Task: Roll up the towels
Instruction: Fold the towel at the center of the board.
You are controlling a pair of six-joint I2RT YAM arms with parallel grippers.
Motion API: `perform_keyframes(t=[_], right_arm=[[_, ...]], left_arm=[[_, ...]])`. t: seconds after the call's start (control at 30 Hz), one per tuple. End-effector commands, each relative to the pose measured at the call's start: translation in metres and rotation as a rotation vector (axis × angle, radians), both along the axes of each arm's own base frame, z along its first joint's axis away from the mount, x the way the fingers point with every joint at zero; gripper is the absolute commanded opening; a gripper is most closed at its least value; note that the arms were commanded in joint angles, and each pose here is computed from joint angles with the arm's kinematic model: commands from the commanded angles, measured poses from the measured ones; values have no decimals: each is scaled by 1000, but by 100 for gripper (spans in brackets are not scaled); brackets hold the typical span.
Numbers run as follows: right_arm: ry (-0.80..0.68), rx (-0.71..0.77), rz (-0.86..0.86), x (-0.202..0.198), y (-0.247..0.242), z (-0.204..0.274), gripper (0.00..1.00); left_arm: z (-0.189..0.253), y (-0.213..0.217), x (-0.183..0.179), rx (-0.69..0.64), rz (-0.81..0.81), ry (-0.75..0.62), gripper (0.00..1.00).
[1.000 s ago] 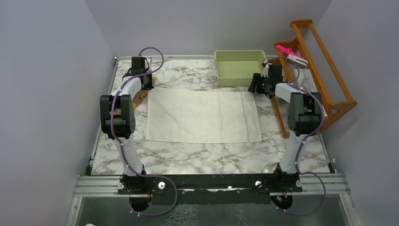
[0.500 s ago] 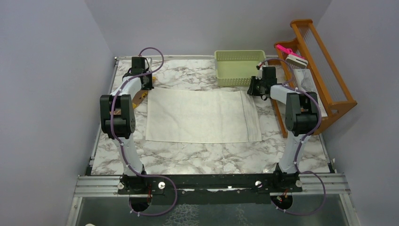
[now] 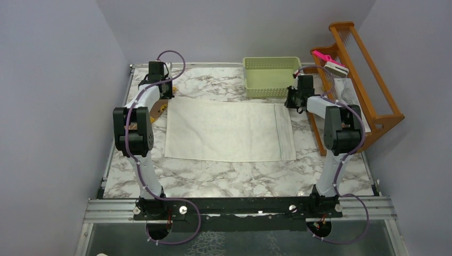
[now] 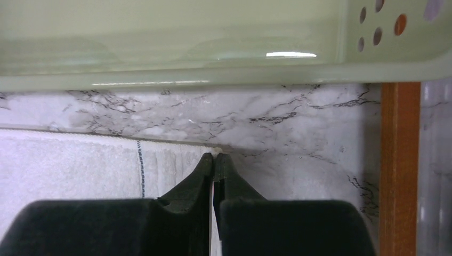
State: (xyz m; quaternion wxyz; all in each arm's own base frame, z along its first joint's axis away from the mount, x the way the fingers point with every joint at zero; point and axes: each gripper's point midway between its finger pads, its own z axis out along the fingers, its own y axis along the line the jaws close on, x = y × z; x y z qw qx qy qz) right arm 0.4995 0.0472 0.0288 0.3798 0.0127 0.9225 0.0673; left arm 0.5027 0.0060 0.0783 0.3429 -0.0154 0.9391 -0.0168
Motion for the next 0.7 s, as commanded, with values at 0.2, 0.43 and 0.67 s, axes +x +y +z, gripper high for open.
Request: perform_keyframes(t=[0.2,0.43,0.67], right_arm=[[-246,-15,6,37,-3,116,1],[-254,-47,-39,21,-14,127,1],[-144,2,-108,-26,-17,114,1]], left_arm=[[69,-8,52,-54,-34,-274,0],[58,-5,39,-44,-11,-291,0],[55,-2,-18,-62,56,-377,0]])
